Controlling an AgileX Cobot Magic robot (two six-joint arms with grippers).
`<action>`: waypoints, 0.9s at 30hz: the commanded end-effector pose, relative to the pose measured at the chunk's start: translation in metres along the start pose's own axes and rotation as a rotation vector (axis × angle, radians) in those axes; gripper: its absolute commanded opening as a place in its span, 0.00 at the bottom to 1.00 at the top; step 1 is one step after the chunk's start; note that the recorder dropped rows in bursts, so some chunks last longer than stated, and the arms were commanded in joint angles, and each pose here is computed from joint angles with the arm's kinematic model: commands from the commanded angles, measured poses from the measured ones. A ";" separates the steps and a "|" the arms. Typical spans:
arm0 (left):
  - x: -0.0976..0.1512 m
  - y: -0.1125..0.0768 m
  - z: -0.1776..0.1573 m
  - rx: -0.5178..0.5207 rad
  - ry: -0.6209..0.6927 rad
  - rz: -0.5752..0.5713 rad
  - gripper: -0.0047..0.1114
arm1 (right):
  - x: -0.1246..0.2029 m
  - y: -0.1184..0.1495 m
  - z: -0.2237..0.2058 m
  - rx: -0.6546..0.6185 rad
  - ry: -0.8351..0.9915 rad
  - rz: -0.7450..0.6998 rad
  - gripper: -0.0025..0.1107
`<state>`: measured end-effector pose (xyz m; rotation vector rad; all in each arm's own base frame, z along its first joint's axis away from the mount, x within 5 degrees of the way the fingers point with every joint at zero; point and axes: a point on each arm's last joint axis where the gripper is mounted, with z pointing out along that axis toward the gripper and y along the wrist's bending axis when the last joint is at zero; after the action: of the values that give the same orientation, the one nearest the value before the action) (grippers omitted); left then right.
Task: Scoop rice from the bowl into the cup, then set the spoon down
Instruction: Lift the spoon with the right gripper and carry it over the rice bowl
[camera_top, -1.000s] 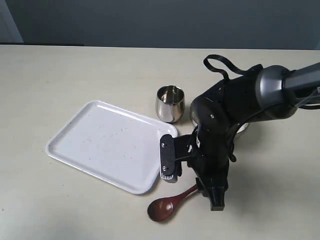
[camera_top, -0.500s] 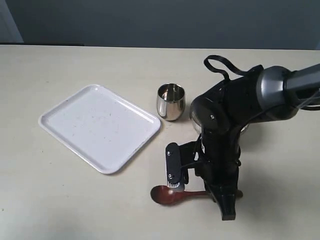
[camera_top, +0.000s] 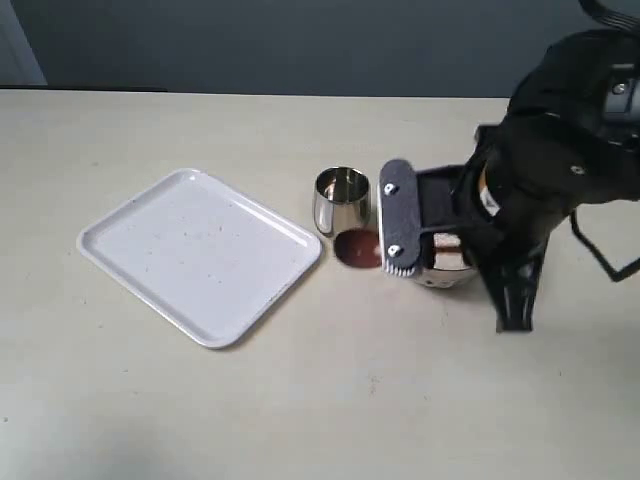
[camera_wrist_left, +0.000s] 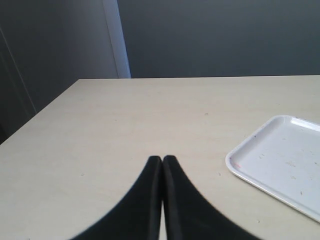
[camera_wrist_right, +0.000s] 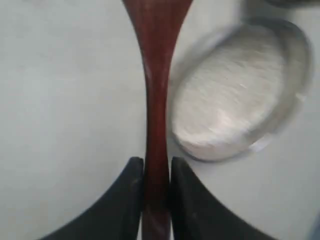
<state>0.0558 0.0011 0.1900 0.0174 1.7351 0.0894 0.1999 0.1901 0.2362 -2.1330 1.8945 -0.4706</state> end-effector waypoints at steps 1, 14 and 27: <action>-0.002 0.000 -0.001 -0.001 -0.021 0.000 0.04 | 0.016 -0.034 -0.011 0.374 0.131 -0.047 0.02; -0.002 0.000 -0.001 0.001 -0.021 0.000 0.04 | 0.047 -0.065 0.044 0.386 0.353 -0.110 0.02; -0.002 0.000 -0.001 0.001 -0.021 0.000 0.04 | 0.039 -0.070 0.084 0.401 0.492 -0.348 0.02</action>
<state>0.0558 0.0011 0.1900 0.0174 1.7351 0.0894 0.2960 0.1597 0.1934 -2.1616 1.5051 -1.3341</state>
